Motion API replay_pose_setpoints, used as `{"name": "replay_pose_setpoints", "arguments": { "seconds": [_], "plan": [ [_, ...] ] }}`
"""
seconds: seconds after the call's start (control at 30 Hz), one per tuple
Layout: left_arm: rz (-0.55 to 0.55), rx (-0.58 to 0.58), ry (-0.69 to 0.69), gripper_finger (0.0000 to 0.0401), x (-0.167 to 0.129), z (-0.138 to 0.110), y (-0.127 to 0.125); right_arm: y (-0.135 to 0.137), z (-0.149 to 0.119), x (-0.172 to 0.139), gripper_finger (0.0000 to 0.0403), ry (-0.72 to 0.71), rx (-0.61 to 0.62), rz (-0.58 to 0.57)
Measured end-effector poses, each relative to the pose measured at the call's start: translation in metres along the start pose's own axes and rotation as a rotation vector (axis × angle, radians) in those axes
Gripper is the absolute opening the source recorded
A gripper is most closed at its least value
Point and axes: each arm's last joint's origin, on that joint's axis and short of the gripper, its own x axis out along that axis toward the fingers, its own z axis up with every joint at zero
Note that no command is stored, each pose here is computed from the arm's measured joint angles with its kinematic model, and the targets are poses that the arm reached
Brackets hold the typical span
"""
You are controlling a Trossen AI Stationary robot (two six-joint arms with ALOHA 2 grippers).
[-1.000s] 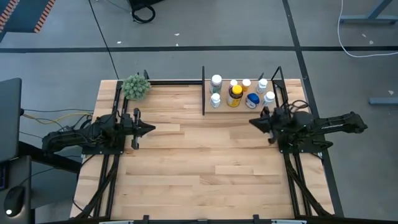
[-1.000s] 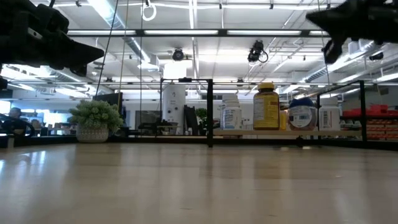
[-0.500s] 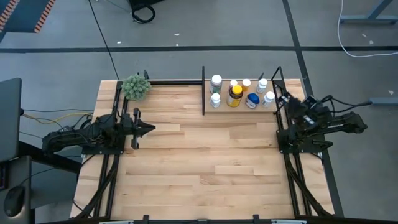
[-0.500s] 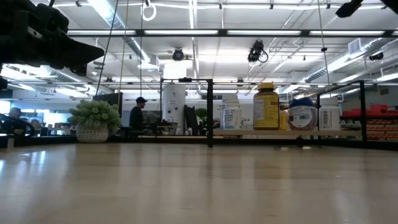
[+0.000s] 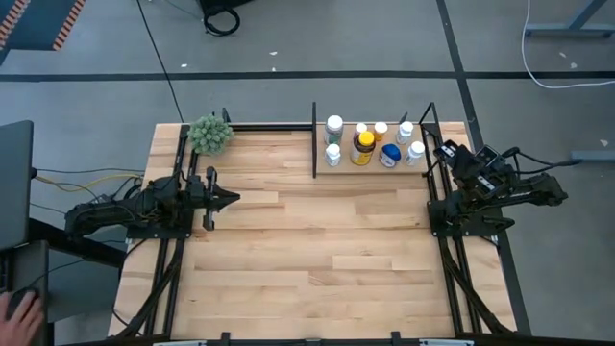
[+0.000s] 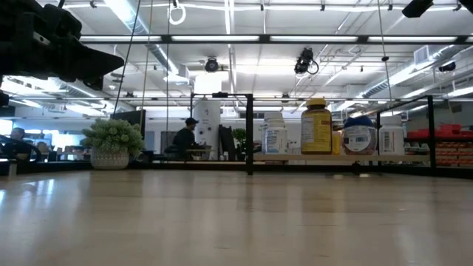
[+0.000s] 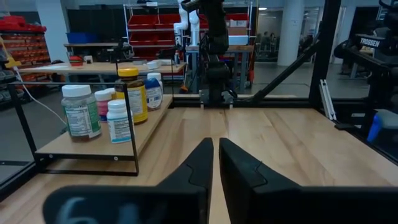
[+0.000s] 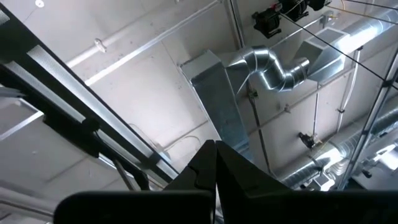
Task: Pick and place medicine bottles onto shelf by color
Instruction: Return to Home Position
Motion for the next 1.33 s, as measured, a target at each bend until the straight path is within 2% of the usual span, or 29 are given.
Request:
{"name": "replay_pose_setpoints", "arguments": {
  "seconds": [0.2, 0.57, 0.97, 1.33],
  "plan": [
    [0.0, 0.0, -0.001, 0.0023, 0.0, 0.0003, 0.0, 0.0, 0.0, 0.0, 0.0008, 0.0, 0.0, 0.0],
    [0.0, 0.0, -0.001, 0.0038, 0.0, 0.0003, 0.0, 0.0, 0.0, 0.0, 0.0008, 0.0, 0.0, 0.0],
    [0.0, 0.0, -0.001, 0.0025, 0.0, 0.0003, 0.0, 0.0, 0.0, 0.0, 0.0008, 0.0, 0.0, 0.0],
    [0.0, 0.0, -0.001, 0.0036, 0.0, 0.0003, 0.0, 0.0, 0.0, 0.0, 0.0008, 0.0, 0.0, 0.0]
  ]
}}
